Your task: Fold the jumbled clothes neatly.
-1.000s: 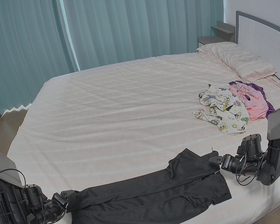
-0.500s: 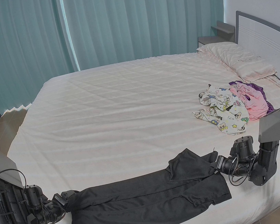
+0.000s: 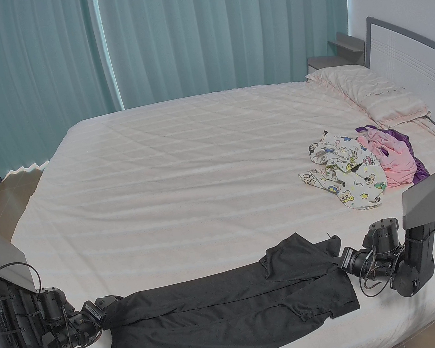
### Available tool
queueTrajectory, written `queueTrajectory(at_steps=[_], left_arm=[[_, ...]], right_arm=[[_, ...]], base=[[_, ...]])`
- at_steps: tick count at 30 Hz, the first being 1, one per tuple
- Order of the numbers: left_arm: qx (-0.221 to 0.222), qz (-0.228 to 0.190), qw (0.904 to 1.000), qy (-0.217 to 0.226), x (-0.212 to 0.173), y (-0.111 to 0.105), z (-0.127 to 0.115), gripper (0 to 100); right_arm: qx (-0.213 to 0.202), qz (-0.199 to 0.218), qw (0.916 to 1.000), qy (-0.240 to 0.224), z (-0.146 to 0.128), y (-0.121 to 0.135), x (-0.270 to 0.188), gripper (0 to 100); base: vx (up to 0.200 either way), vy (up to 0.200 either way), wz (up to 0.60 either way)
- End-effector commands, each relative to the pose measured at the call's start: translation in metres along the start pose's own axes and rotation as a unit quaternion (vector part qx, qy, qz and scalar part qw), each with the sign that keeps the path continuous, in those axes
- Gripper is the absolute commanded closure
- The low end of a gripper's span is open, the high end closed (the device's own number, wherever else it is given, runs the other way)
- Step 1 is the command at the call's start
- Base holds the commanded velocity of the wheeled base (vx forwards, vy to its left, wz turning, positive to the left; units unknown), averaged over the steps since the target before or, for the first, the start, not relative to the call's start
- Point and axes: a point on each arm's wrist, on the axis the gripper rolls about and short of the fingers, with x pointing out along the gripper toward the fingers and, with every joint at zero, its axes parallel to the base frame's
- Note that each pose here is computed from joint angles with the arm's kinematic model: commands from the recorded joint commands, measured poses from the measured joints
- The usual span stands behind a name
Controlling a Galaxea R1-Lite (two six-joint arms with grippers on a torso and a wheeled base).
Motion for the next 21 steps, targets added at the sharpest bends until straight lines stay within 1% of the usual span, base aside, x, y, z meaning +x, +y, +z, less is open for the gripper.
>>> queueTrajectory(at_steps=[1, 6, 8, 12, 15, 18, 21], left_arm=[[0.001, -0.005, 1.0000, -0.005, 0.000, -0.001, 0.001, 0], [0.002, -0.006, 1.0000, -0.005, 0.001, -0.001, 0.001, 0], [0.001, -0.006, 1.0000, -0.005, 0.001, -0.001, 0.001, 0], [0.002, -0.006, 1.0000, -0.006, 0.000, -0.001, 0.002, 0], [0.002, -0.006, 1.0000, -0.005, 0.001, -0.001, 0.001, 0], [0.002, -0.006, 1.0000, -0.005, 0.001, -0.001, 0.001, 0], [0.002, -0.004, 1.0000, -0.005, 0.000, 0.000, 0.001, 0]], right_arm=[[-0.002, -0.012, 0.9999, 0.008, -0.006, -0.007, -0.001, 0], [-0.004, -0.017, 0.9998, 0.013, -0.008, -0.008, -0.007, 0], [-0.008, -0.013, 0.9999, 0.003, -0.003, -0.006, -0.010, 0], [-0.007, 0.010, 0.9992, -0.038, 0.018, 0.002, -0.021, 0], [-0.014, 0.031, 0.9986, -0.040, 0.022, 0.012, -0.026, 0], [-0.047, 0.062, 0.9967, -0.022, 0.015, 0.025, -0.020, 0], [-0.085, 0.081, 0.9930, -0.010, 0.017, 0.030, -0.007, 0]], base=[[0.000, 0.000, 0.00], [0.000, 0.000, 0.00], [0.000, 0.000, 0.00], [0.000, 0.000, 0.00], [0.000, 0.000, 0.00], [0.000, 0.000, 0.00], [0.000, 0.000, 0.00]])
